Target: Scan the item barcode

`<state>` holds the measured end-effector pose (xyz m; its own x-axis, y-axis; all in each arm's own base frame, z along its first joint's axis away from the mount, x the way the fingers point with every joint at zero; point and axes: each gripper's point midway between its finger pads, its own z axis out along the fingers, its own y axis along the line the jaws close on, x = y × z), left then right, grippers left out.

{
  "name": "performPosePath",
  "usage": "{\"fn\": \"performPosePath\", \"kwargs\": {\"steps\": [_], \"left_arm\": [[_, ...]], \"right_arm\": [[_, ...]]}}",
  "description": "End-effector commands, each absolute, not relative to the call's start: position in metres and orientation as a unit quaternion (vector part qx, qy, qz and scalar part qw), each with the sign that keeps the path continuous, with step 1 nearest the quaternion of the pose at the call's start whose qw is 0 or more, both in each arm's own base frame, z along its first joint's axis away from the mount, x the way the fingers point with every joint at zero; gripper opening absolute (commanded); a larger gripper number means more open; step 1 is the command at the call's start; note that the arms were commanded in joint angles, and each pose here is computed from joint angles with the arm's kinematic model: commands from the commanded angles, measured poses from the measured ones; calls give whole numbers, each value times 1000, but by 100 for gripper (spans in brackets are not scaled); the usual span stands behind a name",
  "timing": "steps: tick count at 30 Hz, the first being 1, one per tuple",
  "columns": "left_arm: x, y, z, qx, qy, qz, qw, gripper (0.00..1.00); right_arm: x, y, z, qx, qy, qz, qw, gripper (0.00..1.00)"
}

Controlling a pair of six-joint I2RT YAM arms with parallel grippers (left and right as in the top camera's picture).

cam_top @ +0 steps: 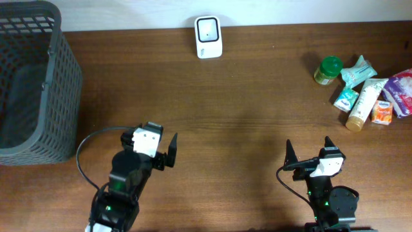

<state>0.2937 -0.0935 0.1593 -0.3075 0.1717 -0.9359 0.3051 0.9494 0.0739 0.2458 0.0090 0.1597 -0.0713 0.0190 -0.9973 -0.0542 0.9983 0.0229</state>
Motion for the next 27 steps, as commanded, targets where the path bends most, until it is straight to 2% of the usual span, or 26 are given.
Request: {"fn": "performPosePath", "kwargs": {"steps": [1,12,15,20,27], "left_arm": [[284,-88,158,147,789,-55,594,99],[259,-54,133,108,763,-48,636,99],[257,-46,142,97,751,-45,652,99],[249,-27,121,60,783,-34,618,99],[247,-17,146,35,749,-32,661,99]], "right_arm": [[246,9,157,-10,733,25,680,99],[246,9,157,-10,733,25,680,99],[246,9,157,-10,733,25,680,99],[246,9,157,-10,733,25,680,99],[246,9,157,-10,733,25,680,99]]}}
